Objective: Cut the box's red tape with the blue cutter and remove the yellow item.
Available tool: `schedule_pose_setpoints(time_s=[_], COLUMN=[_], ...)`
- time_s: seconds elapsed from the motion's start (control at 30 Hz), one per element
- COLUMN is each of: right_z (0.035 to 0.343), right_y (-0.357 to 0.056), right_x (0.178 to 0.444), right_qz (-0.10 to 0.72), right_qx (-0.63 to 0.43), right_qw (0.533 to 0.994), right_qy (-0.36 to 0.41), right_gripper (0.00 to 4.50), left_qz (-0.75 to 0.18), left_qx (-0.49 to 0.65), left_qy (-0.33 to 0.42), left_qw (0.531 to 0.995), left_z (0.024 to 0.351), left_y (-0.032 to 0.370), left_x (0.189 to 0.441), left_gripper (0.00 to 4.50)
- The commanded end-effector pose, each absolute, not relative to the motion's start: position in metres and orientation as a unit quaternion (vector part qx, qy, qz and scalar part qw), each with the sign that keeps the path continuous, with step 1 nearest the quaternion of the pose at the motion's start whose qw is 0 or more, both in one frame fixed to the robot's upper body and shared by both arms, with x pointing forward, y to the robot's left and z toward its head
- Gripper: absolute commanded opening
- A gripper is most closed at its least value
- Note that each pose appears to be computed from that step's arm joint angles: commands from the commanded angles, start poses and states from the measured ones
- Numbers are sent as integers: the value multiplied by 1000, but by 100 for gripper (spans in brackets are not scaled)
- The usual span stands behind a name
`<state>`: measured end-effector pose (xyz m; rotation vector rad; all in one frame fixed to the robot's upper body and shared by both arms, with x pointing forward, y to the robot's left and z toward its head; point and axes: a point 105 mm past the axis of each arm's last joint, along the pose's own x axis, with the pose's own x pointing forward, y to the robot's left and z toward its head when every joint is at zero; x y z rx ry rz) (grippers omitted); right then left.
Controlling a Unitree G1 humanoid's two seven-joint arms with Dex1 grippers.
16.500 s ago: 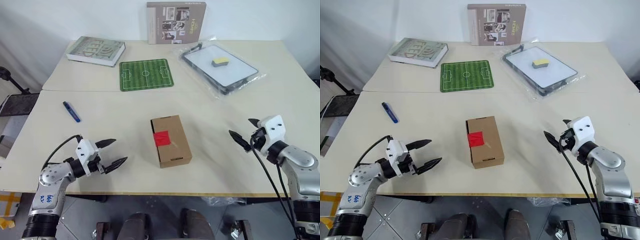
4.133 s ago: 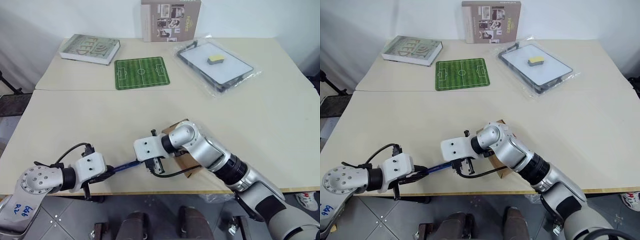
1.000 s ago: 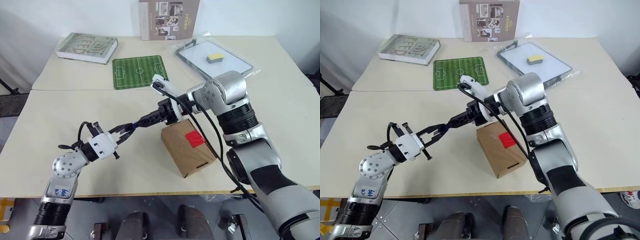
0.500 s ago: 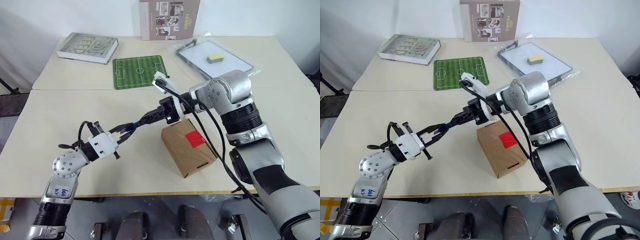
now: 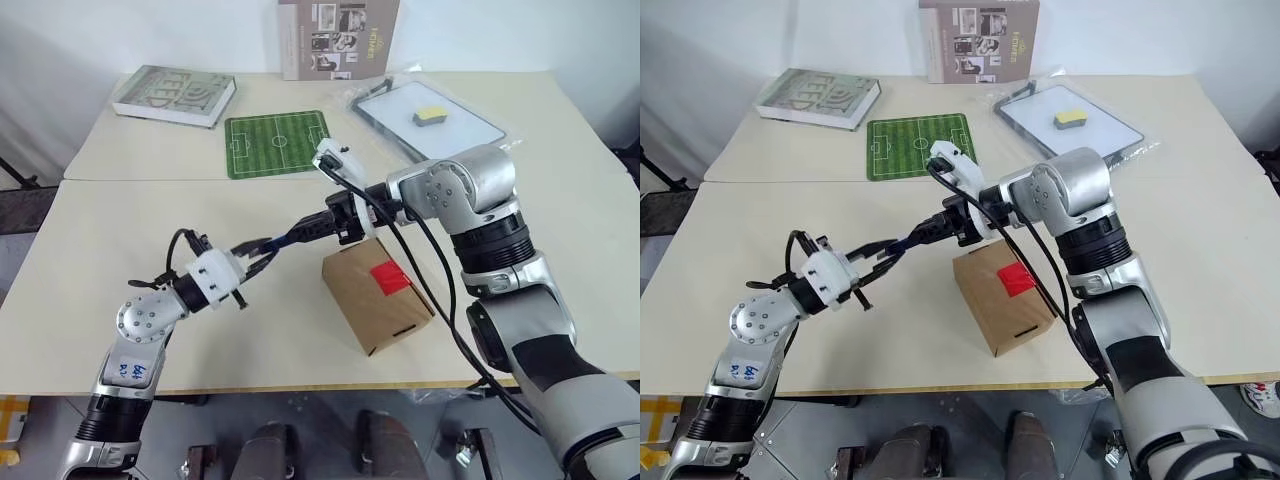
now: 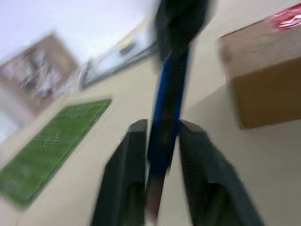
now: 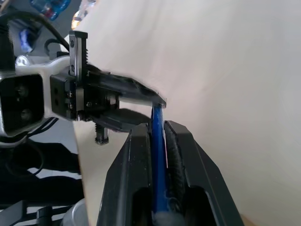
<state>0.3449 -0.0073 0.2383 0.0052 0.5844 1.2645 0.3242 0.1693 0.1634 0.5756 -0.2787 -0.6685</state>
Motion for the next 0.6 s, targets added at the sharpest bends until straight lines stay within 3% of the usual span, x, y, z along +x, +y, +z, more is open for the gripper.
schedule_pose_setpoints(time_s=[0.03,0.27,0.43,0.6], right_z=[259,264,272,280], right_y=[-14,-22,-30,-44], right_x=[346,351,353,355], right_qz=[584,568,557,541], right_qx=[4,14,15,15], right_qw=[780,794,806,820], right_qy=[224,214,199,184], right_gripper=[14,14,14,14], left_qz=[-271,-270,-293,-390], left_qx=[250,229,197,119], left_qy=[-134,-133,-111,-52], left_qw=[920,926,929,912], left_z=[183,194,190,176], left_y=[198,203,200,176], left_x=[329,332,325,298], left_gripper=[231,449,449,449])
